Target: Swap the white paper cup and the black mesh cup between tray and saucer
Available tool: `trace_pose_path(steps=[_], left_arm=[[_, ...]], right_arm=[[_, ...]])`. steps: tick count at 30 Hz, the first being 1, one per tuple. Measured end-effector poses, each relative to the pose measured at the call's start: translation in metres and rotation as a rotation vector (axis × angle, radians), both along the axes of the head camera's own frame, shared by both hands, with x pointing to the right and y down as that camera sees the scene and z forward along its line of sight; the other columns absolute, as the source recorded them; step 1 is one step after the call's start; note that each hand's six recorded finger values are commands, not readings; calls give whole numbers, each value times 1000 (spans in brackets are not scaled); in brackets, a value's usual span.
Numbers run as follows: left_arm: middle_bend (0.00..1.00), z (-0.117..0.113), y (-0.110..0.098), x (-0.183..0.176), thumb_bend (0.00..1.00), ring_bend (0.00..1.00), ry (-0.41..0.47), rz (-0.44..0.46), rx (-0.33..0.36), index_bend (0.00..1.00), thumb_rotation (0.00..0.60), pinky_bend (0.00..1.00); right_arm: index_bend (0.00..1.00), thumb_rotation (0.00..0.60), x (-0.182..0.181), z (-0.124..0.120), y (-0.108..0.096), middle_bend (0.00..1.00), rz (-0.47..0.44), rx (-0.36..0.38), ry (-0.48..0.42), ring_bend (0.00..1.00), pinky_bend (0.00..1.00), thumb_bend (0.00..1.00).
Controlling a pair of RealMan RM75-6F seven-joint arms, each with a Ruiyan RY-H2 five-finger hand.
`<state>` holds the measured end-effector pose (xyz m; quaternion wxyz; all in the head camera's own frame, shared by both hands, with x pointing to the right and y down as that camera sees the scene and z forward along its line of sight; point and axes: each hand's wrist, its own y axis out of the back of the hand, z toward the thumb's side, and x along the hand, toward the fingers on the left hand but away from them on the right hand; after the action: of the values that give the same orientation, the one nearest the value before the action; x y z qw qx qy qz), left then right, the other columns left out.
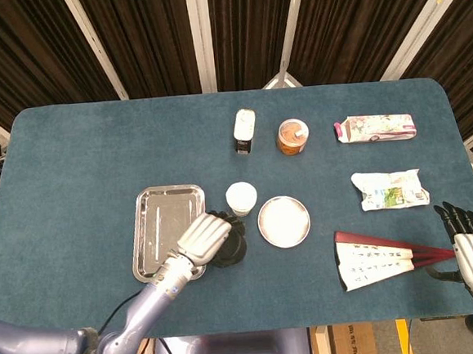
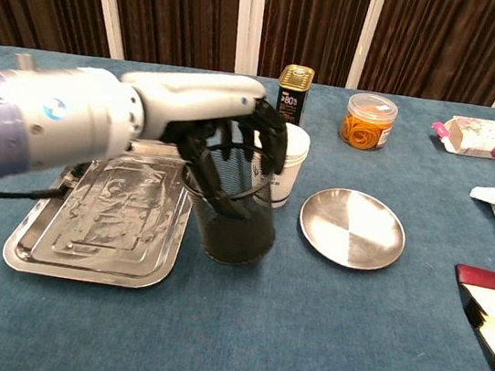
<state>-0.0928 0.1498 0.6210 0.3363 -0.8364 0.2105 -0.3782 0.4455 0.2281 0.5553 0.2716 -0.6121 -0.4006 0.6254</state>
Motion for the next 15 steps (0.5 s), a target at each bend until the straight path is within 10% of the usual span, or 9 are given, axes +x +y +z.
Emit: trace_pose_path(steps=[8,15], left_arm=[[248,14,6,18,408,214,-31,21,-6,417,600,307],[33,18,9,14,140,0,-100,38,-40,270,600,106]], right_arm=[[0,600,4,-3,-1,0,12,6,-2,0,0,0],[0,600,5,-3,0,0,14,-1,-1,0,0,0]])
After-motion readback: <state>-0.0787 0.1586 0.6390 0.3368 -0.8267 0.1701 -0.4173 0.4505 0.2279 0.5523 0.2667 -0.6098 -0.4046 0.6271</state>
